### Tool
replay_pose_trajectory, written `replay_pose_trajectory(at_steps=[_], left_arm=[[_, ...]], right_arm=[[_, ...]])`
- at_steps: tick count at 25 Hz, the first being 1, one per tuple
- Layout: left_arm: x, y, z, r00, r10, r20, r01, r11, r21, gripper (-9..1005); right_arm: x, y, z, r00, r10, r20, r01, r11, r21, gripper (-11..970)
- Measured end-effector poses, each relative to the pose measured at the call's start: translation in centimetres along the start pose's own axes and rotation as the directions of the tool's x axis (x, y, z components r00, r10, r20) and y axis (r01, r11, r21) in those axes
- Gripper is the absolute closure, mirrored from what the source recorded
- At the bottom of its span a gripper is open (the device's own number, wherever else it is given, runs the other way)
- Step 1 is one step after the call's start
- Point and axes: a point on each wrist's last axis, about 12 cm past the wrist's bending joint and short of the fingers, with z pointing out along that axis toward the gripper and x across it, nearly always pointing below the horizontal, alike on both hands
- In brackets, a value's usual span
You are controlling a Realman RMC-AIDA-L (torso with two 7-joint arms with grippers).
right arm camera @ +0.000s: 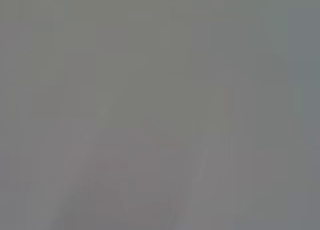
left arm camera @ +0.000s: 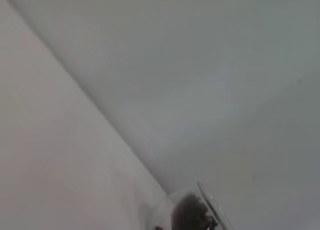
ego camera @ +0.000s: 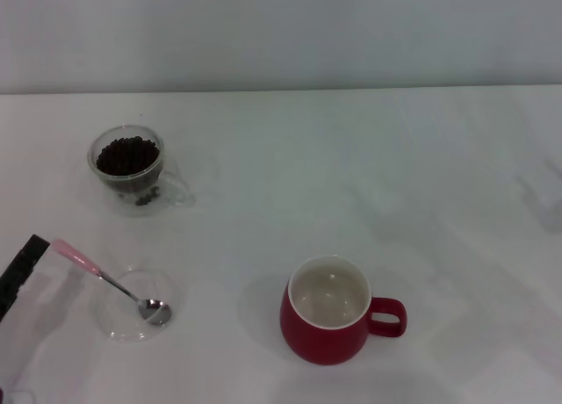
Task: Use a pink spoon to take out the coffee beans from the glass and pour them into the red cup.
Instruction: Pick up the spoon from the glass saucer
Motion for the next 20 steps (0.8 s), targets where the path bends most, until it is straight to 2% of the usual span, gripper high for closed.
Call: replay_pose_trajectory(at_steps=[4,6,13,20], left_arm=[[-0.7,0.3,0.6,0.991,-0.127,-0.046,0.127,0.992,-0.017,119],[-1.0,0.2,0.9,0.986,-0.156,-0.065,0.155,0.988,-0.015,120],[-1.5,0.0,1.9,0.976,-0.178,-0.125,0.178,0.984,-0.011,119],[-1.5,0.5,2.4,0.97,-0.198,-0.139,0.19,0.979,-0.068,119]], right_arm=[[0.0,0.4,-0.2,1.0,-0.009,0.008,0.009,1.0,0.003,417],[0.0,0.5,-0.2,1.0,-0.01,0.011,0.01,1.0,0.005,417],[0.0,1.0,-0.2,1.0,-0.002,0.018,0.002,1.0,0.007,415],[-0.2,1.5,-0.3,0.999,-0.008,0.039,0.008,1.0,0.006,415]])
